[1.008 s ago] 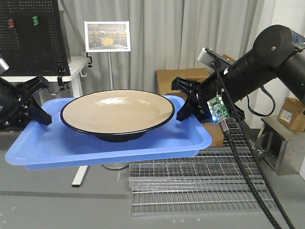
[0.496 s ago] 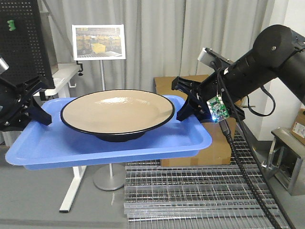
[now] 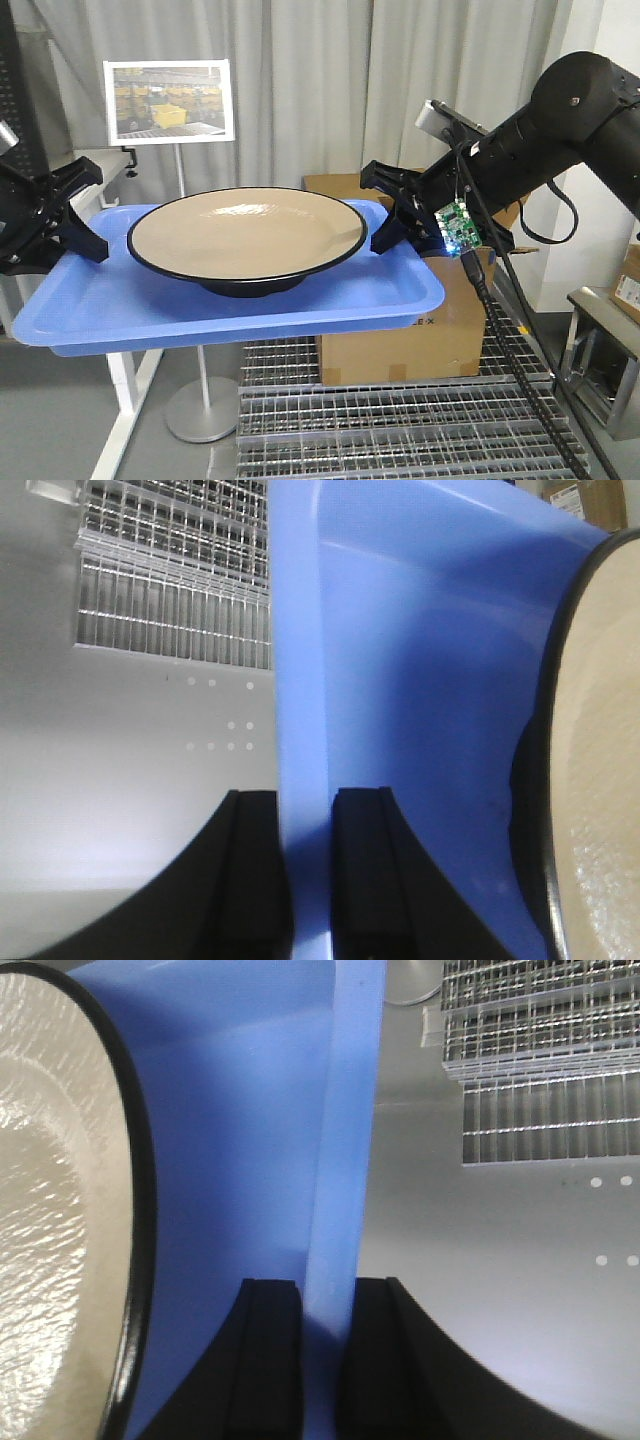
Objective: Place disk in tray to left cabinet
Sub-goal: 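Hold the blue tray raised while the base turns toward the white cabinet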
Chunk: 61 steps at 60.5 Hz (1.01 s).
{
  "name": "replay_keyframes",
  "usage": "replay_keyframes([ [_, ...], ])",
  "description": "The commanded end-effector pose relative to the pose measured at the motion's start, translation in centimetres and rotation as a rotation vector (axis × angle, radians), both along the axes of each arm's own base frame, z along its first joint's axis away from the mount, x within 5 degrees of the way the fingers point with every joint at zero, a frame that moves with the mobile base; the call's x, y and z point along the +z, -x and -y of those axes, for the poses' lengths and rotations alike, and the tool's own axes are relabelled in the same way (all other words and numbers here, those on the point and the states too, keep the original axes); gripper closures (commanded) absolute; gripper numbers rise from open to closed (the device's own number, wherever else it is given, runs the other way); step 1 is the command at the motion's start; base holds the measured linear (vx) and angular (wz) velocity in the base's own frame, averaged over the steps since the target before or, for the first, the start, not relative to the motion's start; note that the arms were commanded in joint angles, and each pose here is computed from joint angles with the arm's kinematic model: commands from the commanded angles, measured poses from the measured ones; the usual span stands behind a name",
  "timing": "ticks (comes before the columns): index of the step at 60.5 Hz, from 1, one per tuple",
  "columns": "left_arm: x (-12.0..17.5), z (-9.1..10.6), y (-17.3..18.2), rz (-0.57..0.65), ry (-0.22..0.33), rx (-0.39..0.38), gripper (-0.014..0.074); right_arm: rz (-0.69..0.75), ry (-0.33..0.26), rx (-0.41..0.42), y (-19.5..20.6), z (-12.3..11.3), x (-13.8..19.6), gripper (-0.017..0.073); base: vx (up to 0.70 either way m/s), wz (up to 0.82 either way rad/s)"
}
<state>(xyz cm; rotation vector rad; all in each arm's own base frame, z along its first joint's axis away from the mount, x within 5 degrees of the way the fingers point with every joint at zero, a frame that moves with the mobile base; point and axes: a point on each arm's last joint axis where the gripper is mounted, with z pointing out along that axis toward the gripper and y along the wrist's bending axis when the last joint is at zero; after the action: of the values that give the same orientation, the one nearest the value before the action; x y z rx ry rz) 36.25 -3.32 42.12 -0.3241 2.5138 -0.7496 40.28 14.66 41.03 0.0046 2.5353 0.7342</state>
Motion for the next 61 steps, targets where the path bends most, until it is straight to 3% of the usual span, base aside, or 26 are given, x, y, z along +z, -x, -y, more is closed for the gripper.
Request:
replay_keyframes([
  [1, 4.14, 2.18, 1.99, 0.136, 0.183, -0.048, 0.0596, 0.076, -0.161, 0.089, 3.11, -1.46, 4.39, 0.0561, 0.28, -0.13],
  [61, 4.13, 2.16, 1.99, 0.136, 0.181, -0.047, 0.0596, 0.076, -0.161, 0.089, 3.11, -1.46, 4.39, 0.0561, 0.17, -0.34],
])
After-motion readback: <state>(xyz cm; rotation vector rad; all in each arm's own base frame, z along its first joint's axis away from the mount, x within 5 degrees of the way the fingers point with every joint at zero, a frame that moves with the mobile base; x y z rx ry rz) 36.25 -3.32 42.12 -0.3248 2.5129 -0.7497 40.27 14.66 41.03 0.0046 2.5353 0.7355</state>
